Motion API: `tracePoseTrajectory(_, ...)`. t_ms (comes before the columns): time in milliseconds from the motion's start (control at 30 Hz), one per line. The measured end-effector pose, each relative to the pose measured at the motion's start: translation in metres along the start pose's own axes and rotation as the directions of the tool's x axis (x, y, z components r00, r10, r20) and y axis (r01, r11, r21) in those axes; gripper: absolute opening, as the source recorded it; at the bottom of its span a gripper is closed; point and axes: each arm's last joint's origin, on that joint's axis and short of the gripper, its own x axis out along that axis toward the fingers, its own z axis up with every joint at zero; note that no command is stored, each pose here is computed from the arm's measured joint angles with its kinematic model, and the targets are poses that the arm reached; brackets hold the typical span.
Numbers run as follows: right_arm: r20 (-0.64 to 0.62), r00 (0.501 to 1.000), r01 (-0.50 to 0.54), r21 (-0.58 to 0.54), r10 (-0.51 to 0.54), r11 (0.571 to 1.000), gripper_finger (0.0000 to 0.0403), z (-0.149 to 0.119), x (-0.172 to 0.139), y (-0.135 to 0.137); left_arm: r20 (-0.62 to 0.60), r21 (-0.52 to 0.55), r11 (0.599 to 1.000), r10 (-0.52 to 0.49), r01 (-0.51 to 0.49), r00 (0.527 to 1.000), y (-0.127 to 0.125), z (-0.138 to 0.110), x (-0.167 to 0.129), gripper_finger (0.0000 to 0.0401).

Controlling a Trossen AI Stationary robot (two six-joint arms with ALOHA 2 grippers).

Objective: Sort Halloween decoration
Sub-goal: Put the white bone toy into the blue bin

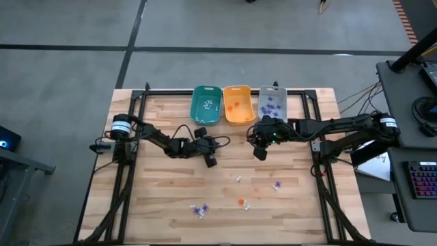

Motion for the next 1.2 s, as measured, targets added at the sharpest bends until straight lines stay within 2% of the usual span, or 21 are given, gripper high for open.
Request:
tracePoseTrajectory(300, 0.000, 1.000, -0.001, 0.000, 0.001, 1.000, 0.0073, 0.000, 0.000, 0.000, 0.104, -0.025, 0.999, -0.028, 0.031, 0.994, -0.003, 0.026, -0.021, 0.0000)
tracePoseTrajectory(600, 0.000, 1.000, -0.001, 0.000, 0.001, 1.000, 0.0073, 0.000, 0.000, 0.000, 0.193, -0.059, 0.997, -0.035, 0.047, 0.981, 0.009, 0.064, -0.063, 0.0000)
tracePoseTrajectory(667, 0.000, 1.000, -0.001, 0.000, 0.001, 1.000, 0.0073, 0.000, 0.000, 0.000, 0.193, -0.064, 0.998, -0.010, 0.023, 0.981, 0.015, 0.070, -0.074, 0.0000)
tracePoseTrajectory(900, 0.002, 1.000, -0.001, 0.000, 0.001, 1.000, 0.0073, 0.000, 0.000, 0.000, 0.128, -0.088, 0.980, 0.189, -0.179, 0.974, 0.049, 0.079, -0.107, 0.0000)
tracePoseTrajectory(1100, 0.008, 1.000, -0.002, 0.004, 0.002, 1.000, 0.0073, 0.001, 0.000, 0.000, 0.087, -0.145, 0.947, 0.300, -0.285, 0.950, 0.088, 0.081, -0.111, 0.0000)
tracePoseTrajectory(1200, 0.015, 1.000, -0.004, 0.009, 0.004, 1.000, 0.0073, 0.001, 0.000, 0.000, 0.071, -0.146, 0.948, 0.297, -0.284, 0.952, 0.108, 0.080, -0.106, 0.0000)
